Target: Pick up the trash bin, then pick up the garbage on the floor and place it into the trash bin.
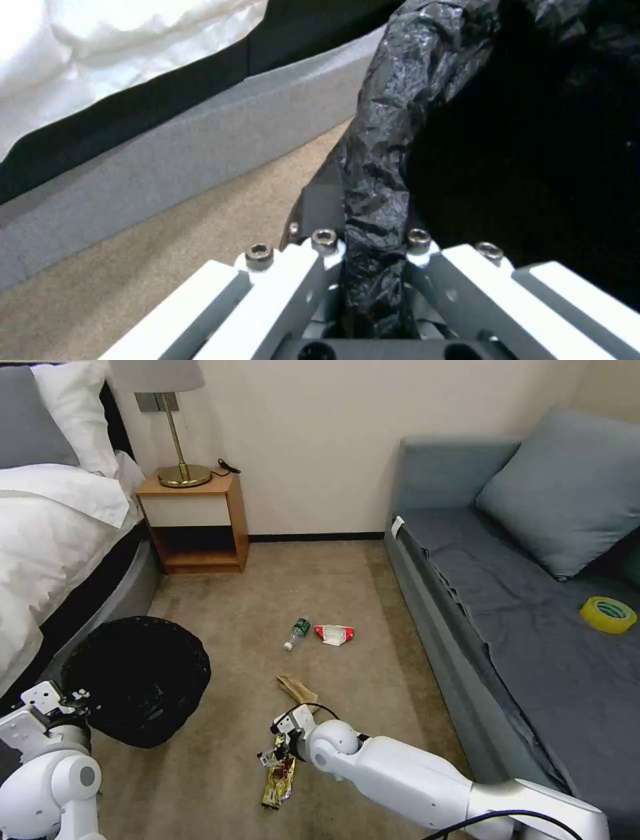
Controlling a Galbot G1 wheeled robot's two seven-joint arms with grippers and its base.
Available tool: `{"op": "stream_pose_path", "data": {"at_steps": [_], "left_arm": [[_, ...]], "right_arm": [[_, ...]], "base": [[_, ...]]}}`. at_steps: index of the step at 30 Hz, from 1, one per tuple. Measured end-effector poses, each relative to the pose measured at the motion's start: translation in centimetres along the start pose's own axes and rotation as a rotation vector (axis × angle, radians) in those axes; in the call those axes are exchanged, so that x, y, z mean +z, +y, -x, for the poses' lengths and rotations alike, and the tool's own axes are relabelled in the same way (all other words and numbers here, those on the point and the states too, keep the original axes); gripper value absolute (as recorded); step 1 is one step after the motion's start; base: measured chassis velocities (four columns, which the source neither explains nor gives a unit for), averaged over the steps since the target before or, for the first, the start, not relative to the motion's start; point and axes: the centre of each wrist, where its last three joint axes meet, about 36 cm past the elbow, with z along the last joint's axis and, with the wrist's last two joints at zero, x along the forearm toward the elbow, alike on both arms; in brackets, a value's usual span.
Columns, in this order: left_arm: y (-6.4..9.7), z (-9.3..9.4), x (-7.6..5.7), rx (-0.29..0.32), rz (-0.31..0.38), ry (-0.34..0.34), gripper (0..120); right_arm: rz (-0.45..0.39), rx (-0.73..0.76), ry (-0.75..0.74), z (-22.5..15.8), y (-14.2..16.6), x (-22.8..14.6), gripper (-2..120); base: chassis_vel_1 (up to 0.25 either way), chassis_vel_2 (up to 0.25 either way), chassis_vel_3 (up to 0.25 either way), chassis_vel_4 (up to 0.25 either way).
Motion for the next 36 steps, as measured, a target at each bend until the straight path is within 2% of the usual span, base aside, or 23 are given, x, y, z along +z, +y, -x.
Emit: {"op": "stream_pose_path", "data": {"at_steps": [8,36], "left_arm": [[-0.1,-0.3,0.1,0.004,0.002,0.0,2],[-0.1,-0.3,0.7,-0.003,0.013,0.005,2]], "right_arm": [[-0.006,0.022,0.018,2.1,-0.7,1.3,100],[-0.023,0.06,0.041,4.0,-2.3,3.7,100]], "base": [[0.0,0.0,0.0,0.0],[0.0,0.0,0.0,0.0]]}}
